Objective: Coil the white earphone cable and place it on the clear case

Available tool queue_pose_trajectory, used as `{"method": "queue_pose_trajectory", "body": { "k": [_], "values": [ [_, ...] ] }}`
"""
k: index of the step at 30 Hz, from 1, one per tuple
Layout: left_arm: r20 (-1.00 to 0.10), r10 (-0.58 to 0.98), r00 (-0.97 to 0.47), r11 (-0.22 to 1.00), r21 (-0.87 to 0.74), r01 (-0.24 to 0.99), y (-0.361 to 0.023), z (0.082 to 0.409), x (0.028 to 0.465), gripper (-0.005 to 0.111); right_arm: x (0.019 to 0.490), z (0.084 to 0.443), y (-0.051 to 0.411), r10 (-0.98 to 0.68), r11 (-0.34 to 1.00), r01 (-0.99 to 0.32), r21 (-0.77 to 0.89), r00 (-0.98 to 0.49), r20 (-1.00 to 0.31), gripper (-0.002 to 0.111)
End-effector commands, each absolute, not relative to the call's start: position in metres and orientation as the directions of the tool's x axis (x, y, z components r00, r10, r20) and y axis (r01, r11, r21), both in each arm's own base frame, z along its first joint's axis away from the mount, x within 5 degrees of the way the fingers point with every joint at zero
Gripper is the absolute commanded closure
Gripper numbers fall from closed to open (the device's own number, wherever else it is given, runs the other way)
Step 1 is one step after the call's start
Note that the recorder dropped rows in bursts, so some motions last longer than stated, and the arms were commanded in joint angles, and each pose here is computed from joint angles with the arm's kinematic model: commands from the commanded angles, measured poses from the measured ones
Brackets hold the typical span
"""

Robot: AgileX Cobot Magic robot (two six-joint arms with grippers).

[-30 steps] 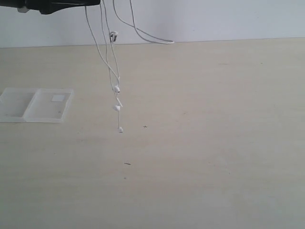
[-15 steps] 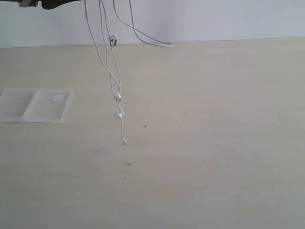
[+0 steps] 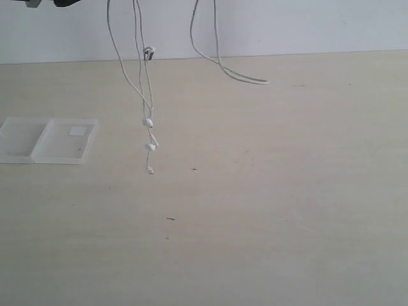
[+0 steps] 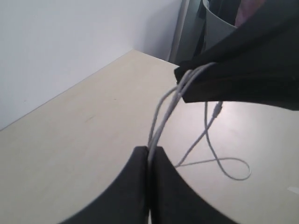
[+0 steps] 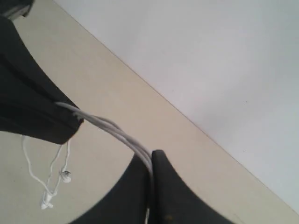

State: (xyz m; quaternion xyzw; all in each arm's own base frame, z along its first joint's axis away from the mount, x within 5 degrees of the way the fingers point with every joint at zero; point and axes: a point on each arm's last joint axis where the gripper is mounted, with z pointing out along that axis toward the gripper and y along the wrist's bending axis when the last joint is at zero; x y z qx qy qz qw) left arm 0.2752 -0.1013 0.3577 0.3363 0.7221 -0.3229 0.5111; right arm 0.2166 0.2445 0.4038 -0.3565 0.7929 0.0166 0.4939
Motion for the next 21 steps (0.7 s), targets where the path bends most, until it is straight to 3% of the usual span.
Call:
{"method": "queue_pose_trajectory", "body": {
  "k": [1, 8, 15, 21],
  "values": [
    [-0.963, 0.158, -0.22, 0.574, -0.092, 0.814, -0.1, 0.365, 0.271, 0.107, 0.213, 0.408, 0.233, -0.56, 0.766, -0.546, -0.339, -0.306, -0.77, 0.108],
    [-0.973, 0.154, -0.169, 0.61, -0.041, 0.791, -0.095, 0.379, 0.265, 0.107, 0.21, 0.401, 0.226, -0.585, 0.773, -0.535, -0.34, -0.394, -0.709, 0.108],
    [-0.983, 0.149, -0.111, 0.603, 0.001, 0.798, -0.095, 0.4, 0.263, 0.107, 0.203, 0.381, 0.242, -0.672, 0.668, -0.693, -0.272, -0.405, -0.62, 0.108],
    [-0.979, 0.178, -0.1, 0.598, 0.027, 0.801, -0.095, 0.403, 0.263, 0.107, 0.206, 0.366, 0.256, -0.69, 0.637, -0.734, -0.235, -0.407, -0.598, 0.108]
  ]
}}
